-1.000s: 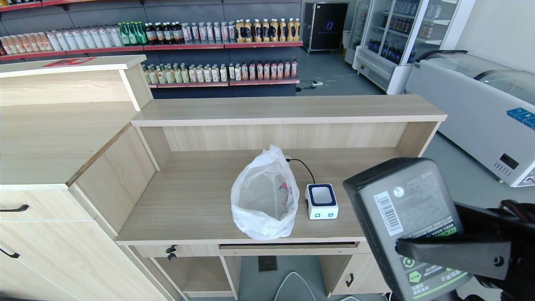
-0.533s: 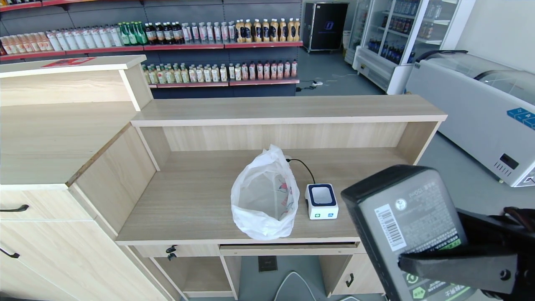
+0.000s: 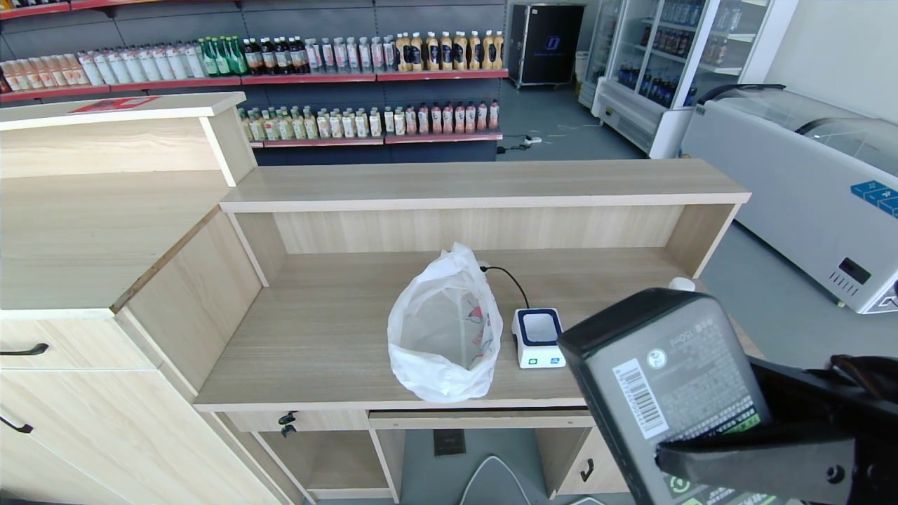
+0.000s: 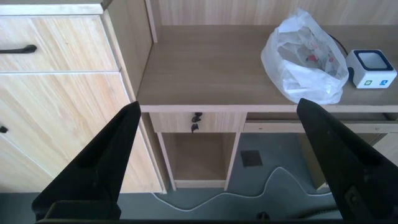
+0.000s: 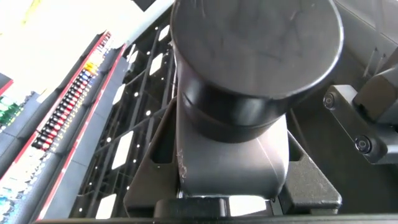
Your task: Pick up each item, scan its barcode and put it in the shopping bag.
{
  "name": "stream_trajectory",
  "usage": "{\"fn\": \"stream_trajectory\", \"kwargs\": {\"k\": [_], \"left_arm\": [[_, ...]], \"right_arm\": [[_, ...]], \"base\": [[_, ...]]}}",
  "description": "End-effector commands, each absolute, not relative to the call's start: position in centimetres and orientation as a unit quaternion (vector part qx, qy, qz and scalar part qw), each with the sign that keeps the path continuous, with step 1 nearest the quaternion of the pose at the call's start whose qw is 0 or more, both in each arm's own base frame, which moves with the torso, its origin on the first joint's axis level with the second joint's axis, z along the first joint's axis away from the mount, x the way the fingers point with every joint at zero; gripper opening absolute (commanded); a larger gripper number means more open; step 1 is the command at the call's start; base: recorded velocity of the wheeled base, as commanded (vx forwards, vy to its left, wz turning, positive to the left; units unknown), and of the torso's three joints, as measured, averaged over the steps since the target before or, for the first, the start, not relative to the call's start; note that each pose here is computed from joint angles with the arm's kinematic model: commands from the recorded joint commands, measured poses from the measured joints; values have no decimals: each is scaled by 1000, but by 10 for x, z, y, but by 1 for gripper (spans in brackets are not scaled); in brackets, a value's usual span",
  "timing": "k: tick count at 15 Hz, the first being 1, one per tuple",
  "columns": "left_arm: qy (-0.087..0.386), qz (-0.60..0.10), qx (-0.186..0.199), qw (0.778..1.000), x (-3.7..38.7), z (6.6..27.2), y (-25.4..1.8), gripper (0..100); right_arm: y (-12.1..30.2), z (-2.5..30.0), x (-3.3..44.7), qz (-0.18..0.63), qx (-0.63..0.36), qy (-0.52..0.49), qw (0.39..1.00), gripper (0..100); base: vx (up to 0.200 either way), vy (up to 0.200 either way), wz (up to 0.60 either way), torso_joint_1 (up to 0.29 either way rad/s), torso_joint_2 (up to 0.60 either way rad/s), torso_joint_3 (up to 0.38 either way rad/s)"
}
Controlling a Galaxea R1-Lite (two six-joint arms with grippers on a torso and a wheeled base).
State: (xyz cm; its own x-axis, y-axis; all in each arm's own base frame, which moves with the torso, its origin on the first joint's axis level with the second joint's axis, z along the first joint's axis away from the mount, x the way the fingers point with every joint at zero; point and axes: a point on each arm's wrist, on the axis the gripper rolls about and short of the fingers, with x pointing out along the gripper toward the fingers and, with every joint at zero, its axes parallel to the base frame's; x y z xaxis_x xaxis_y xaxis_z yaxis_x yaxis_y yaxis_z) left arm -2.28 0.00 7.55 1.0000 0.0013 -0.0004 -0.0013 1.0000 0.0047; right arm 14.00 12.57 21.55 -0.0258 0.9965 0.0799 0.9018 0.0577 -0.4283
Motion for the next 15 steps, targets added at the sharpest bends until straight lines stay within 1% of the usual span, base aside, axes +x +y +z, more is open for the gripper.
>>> {"fn": "stream_trajectory", "kwargs": {"k": [1,8,15], "left_arm": [[0,1,2,1000,-23,75,0,100],[0,1,2,1000,-23,75,0,100],[0,1,2,1000,-23,75,0,100]], "right_arm": [[128,213,143,137,-673,-703,182,0],[133,206,149,162,-671,-697,192,0],[133,206,148,164,-671,-697,193,0]], "base": [[0,0,0,0,0,0],[0,0,0,0,0,0],[0,0,0,0,0,0]]}}
